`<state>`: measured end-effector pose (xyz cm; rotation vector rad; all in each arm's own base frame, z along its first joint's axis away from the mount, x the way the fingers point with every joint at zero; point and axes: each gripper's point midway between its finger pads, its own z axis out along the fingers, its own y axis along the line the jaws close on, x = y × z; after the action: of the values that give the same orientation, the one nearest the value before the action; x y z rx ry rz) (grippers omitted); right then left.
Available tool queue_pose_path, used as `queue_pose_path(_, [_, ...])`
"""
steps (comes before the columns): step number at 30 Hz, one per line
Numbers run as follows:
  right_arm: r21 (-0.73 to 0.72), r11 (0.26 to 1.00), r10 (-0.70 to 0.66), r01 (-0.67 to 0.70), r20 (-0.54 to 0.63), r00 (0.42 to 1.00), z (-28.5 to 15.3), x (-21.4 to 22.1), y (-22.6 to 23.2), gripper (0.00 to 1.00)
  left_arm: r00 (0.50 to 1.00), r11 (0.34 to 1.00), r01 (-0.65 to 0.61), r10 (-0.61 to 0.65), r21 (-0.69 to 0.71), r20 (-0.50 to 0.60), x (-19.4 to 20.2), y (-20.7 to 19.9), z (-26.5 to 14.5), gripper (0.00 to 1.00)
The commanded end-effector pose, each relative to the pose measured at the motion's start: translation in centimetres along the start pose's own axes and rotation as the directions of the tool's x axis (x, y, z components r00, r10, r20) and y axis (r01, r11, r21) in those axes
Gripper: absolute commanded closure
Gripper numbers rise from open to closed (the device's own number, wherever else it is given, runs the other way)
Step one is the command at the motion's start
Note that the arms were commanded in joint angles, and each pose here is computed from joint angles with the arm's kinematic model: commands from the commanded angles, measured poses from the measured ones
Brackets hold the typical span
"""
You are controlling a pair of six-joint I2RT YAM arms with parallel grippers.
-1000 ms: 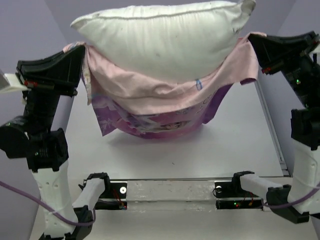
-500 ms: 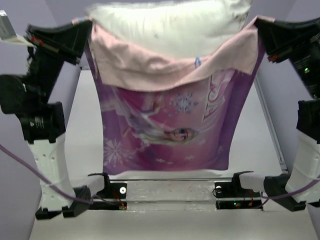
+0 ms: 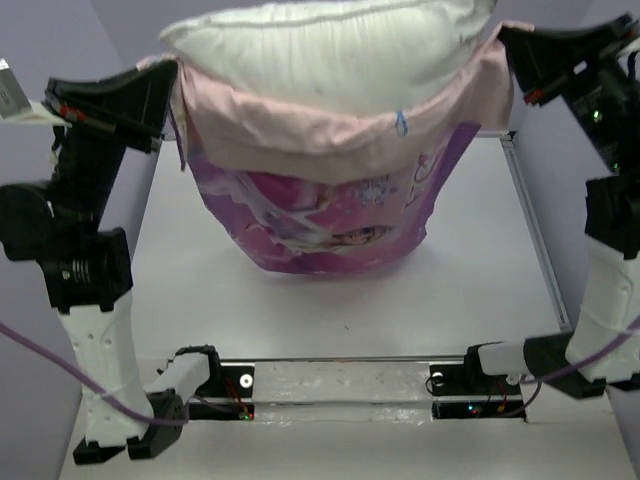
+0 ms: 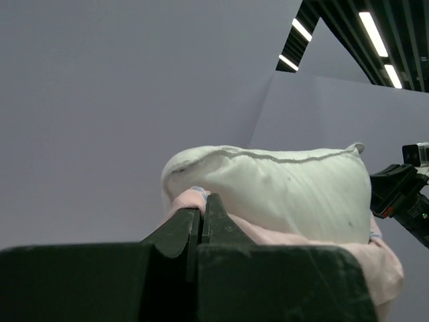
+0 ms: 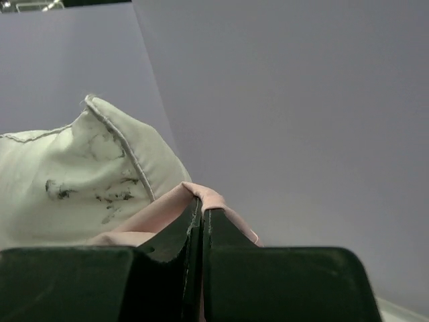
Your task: Put the pillow into the pillowcase
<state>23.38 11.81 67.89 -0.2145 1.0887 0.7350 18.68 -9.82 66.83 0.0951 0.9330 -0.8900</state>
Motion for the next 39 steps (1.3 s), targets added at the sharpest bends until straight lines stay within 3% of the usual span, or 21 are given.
queue_pose_path(1, [-0.065, 0.975, -0.179, 0.215, 0.35, 0.919, -4.6, -13.0, 7.4, 1.0, 0.947, 0.962, -0.215, 0.163, 0.168, 0.275, -9.3, -9.7, -1.6, 1.0])
queue_pose_path(4, [-0.03, 0.998, -0.053, 0.061, 0.202, 0.978, -1.6, -2.9, 1.1, 1.0, 0.981, 0.998, -0.058, 0.051, 0.031, 0.19, -1.8, 0.2, -0.9, 1.0])
queue_pose_path(6, [0.023, 0.999, -0.026, 0.023, 0.101, 0.995, 0.2, 0.0, -1.4, 1.0, 0.989, 0.999, -0.047, 0.047, -0.002, 0.138, -0.9, 1.8, 0.3, 1.0])
queue_pose_path(9, [-0.002, 0.993, -0.11, 0.114, 0.226, 0.968, -1.0, -6.7, 1.9, 1.0, 0.978, 0.992, -0.107, 0.095, 0.059, 0.188, -4.8, -1.5, 1.8, 1.0])
queue_pose_path(10, [-0.028, 0.98, -0.171, 0.197, 0.389, 0.905, -3.5, -13.4, 6.0, 1.0, 0.939, 0.969, -0.207, 0.158, 0.134, 0.304, -10.2, -7.8, 0.5, 1.0])
queue_pose_path(13, [-0.069, 0.958, -0.207, 0.279, 0.507, 0.837, -8.1, -17.8, 10.8, 1.0, 0.915, 0.945, -0.267, 0.187, 0.189, 0.358, -13.2, -12.4, -0.8, 1.0])
queue_pose_path(15, [-0.071, 0.984, -0.134, 0.162, 0.302, 0.944, -4.1, -10.5, 6.3, 1.0, 0.923, 0.954, -0.254, 0.189, 0.161, 0.336, -11.8, -11.4, -1.7, 1.0])
queue_pose_path(16, [-0.05, 0.995, -0.069, 0.084, 0.243, 0.968, -2.8, -5.2, 2.9, 1.0, 0.945, 0.979, -0.178, 0.142, 0.099, 0.296, -8.2, -6.2, -0.8, 1.0])
queue_pose_path(18, [-0.001, 0.999, -0.037, 0.038, 0.17, 0.985, -1.2, -2.3, 0.3, 1.0, 0.98, 0.997, -0.07, 0.062, 0.034, 0.188, -3.6, -0.3, 0.9, 1.0])
queue_pose_path(20, [-0.044, 0.995, -0.076, 0.087, 0.217, 0.973, -0.7, -6.2, 2.4, 1.0, 0.985, 0.993, -0.082, 0.068, 0.08, 0.162, -4.9, -1.8, 2.5, 1.0])
queue_pose_path(21, [-0.061, 0.991, -0.097, 0.117, 0.266, 0.959, -1.5, -8.6, 4.0, 1.0, 0.944, 0.965, -0.21, 0.158, 0.157, 0.29, -10.5, -8.3, 1.2, 1.0])
queue_pose_path(24, [-0.069, 0.973, -0.169, 0.22, 0.437, 0.883, -5.0, -15.4, 8.2, 1.0, 0.918, 0.948, -0.264, 0.191, 0.178, 0.347, -13.9, -12.3, 0.3, 1.0])
queue_pose_path(26, [-0.057, 0.971, -0.18, 0.231, 0.457, 0.871, -6.8, -15.9, 9.1, 1.0, 0.958, 0.975, -0.197, 0.169, 0.101, 0.233, -9.9, -7.4, 1.4, 1.0])
queue_pose_path(27, [-0.012, 0.992, -0.119, 0.127, 0.278, 0.953, -2.2, -8.5, 3.3, 1.0, 0.974, 0.988, -0.151, 0.142, 0.039, 0.176, -7.1, -3.6, 1.8, 1.0])
queue_pose_path(30, [0.018, 1.0, -0.021, 0.019, 0.121, 0.992, 0.0, -0.6, -1.1, 1.0, 0.982, 0.997, -0.06, 0.052, 0.04, 0.179, -3.0, 0.1, 1.1, 1.0])
queue_pose_path(32, [0.017, 0.997, -0.075, 0.073, 0.174, 0.982, 0.1, -3.8, 0.0, 1.0, 0.983, 0.995, -0.085, 0.075, 0.054, 0.166, -4.4, -1.2, 1.9, 1.0])
queue_pose_path(34, [0.005, 0.992, -0.121, 0.124, 0.253, 0.96, -0.2, -8.0, 1.9, 1.0, 0.948, 0.975, -0.193, 0.156, 0.111, 0.277, -10.3, -7.1, 1.5, 1.0])
queue_pose_path(35, [-0.045, 0.974, -0.184, 0.222, 0.419, 0.889, -4.4, -14.7, 7.3, 1.0, 0.937, 0.966, -0.222, 0.173, 0.135, 0.304, -11.6, -8.9, 1.1, 1.0])
queue_pose_path(36, [-0.048, 0.971, -0.19, 0.233, 0.433, 0.881, -5.3, -15.4, 8.1, 1.0, 0.93, 0.96, -0.238, 0.183, 0.145, 0.318, -12.2, -9.7, 0.9, 1.0])
queue_pose_path(38, [-0.082, 0.967, -0.181, 0.24, 0.437, 0.881, -7.5, -15.7, 10.0, 1.0, 0.945, 0.973, -0.208, 0.173, 0.103, 0.277, -10.3, -7.2, 1.3, 1.0])
queue_pose_path(39, [-0.072, 0.984, -0.133, 0.164, 0.322, 0.938, -3.2, -10.2, 5.5, 1.0, 0.972, 0.991, -0.135, 0.128, 0.022, 0.196, -5.9, -2.1, 1.4, 1.0])
